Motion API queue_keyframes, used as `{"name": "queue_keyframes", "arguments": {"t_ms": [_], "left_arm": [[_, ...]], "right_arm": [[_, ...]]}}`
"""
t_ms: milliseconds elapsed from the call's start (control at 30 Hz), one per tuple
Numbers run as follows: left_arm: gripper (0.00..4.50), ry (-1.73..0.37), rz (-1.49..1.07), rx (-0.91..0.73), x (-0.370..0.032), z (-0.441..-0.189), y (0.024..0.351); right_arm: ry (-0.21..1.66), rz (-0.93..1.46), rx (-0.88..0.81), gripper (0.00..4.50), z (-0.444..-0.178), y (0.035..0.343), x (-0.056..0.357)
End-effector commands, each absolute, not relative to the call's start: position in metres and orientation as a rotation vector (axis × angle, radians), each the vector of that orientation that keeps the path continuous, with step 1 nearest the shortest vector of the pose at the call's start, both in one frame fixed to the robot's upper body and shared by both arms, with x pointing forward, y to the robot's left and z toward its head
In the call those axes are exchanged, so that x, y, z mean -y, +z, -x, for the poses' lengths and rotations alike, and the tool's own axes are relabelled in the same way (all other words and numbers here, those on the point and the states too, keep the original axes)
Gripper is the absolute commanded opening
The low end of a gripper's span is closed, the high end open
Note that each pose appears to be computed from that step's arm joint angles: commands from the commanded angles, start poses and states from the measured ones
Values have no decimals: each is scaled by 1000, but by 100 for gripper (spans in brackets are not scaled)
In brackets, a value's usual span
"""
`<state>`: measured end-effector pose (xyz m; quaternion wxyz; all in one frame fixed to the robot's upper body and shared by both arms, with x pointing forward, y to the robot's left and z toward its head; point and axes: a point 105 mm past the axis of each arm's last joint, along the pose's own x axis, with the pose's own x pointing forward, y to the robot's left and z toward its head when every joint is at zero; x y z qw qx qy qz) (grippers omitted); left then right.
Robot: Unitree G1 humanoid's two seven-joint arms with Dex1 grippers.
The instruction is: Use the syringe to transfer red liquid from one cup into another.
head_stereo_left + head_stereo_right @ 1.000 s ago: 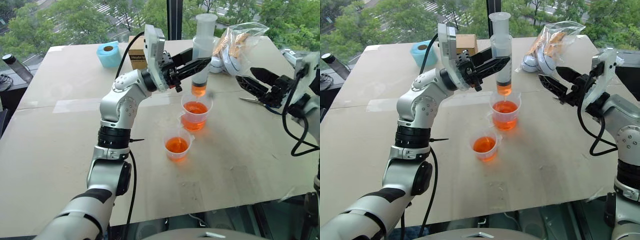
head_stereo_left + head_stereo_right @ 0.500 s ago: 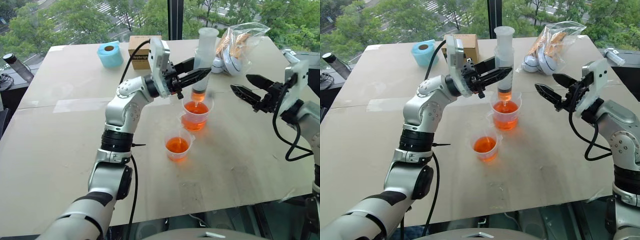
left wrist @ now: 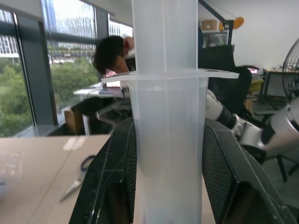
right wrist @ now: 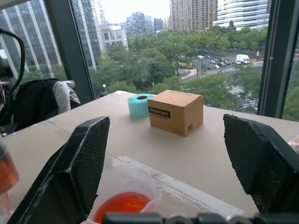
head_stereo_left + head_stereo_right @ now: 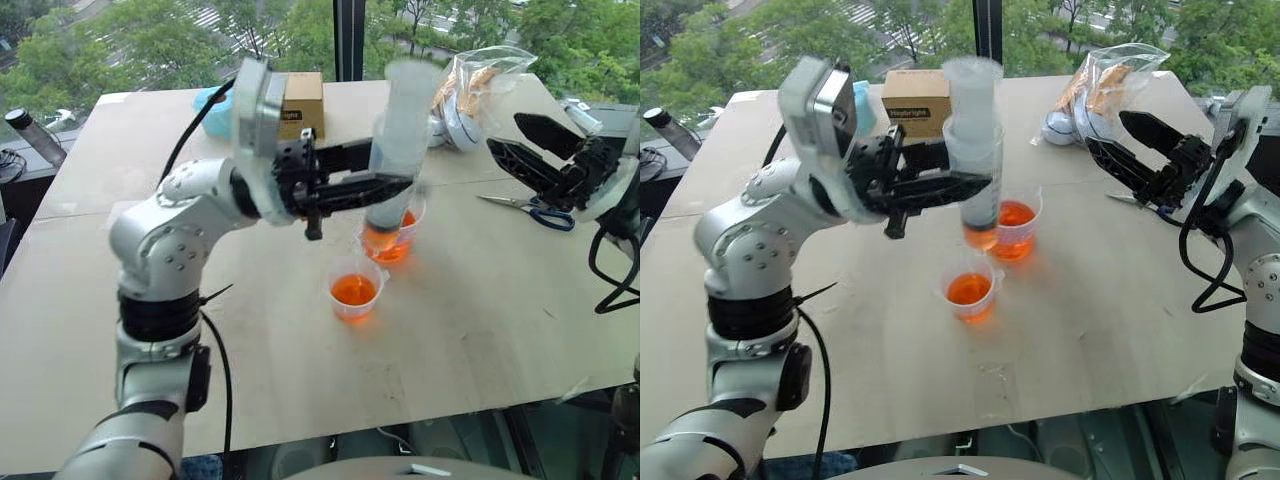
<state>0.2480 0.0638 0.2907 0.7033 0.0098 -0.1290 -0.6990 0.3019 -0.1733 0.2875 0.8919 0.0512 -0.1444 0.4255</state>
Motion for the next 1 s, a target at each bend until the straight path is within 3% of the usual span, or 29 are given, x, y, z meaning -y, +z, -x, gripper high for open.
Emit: {"name": "queue_keyframes", "arguments": {"t_ms": [33, 200, 400, 633, 1000], "left_arm": [[145, -1531, -54, 301, -70, -236, 289], [145, -1462, -22, 277, -72, -239, 275], [145, -1416, -5, 267, -75, -245, 263], [145, -1426, -25, 257, -73, -243, 253], [145, -1410, -54, 263, -74, -252, 245]], "right_arm": [[964, -124, 375, 410, -289, 315, 166], [1070, -167, 403, 410, -275, 335, 151], [1329, -152, 237, 410, -241, 332, 105], [1342, -66, 90, 410, -248, 313, 76], [1378, -90, 73, 410, -246, 316, 62]]}}
